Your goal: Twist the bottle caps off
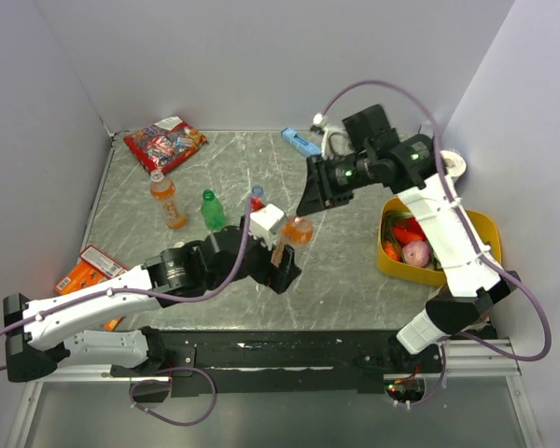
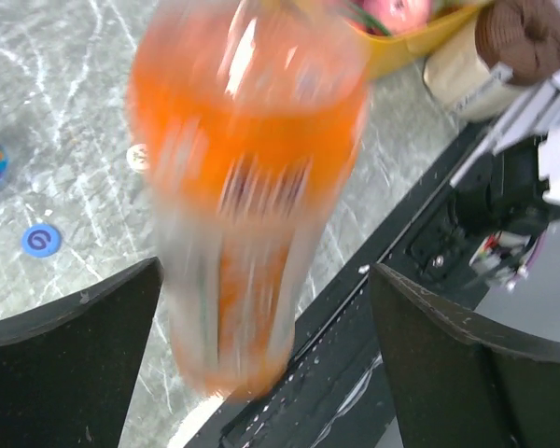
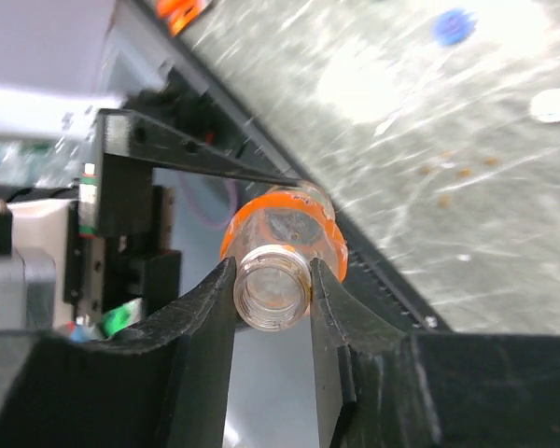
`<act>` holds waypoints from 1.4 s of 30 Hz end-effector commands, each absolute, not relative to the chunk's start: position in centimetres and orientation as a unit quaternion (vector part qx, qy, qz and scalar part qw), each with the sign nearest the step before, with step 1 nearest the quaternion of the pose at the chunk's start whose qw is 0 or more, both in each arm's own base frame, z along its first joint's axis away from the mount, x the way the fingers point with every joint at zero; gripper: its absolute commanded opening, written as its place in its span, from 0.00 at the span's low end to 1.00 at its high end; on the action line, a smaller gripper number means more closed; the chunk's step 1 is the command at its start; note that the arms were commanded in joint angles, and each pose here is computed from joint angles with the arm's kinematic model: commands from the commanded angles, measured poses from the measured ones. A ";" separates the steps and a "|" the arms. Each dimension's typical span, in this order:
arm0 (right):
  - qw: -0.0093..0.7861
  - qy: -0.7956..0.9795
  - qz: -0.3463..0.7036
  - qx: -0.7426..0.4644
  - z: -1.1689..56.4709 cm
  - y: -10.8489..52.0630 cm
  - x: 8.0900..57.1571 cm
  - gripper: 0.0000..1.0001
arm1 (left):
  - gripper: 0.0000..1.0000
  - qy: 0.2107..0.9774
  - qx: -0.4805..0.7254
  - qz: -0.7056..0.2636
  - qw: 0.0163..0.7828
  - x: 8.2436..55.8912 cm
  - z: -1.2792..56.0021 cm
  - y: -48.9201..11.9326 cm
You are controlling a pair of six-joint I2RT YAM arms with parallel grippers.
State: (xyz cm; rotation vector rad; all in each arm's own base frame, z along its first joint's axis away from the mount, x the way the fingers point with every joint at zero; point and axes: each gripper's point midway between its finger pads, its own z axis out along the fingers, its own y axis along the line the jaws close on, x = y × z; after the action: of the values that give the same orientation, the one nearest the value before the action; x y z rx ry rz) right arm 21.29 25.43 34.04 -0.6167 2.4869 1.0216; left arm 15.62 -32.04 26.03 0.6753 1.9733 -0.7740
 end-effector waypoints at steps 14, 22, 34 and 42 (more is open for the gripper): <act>0.420 0.890 0.148 -0.095 35.8 19.5 35.9 0.00 | 0.96 0.822 0.018 -0.276 0.498 22.6 27.6 -21.1; 0.405 0.899 0.139 -0.096 31.2 22.5 41.5 0.00 | 0.96 0.825 -0.040 -0.275 0.492 23.2 27.3 -20.5; 0.418 0.900 0.071 -0.104 26.0 21.9 44.1 0.00 | 0.96 0.819 -0.101 -0.278 0.493 22.7 26.4 -18.8; 0.397 0.906 0.078 -0.125 24.5 23.9 44.2 0.00 | 0.96 0.824 -0.098 -0.264 0.492 23.1 26.1 -18.9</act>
State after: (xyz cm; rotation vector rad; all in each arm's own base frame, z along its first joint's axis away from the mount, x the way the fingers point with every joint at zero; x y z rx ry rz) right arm 43.23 22.04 23.25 -0.2880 2.3557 0.1853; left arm 22.64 -19.12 25.81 -0.2029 2.0114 -0.6575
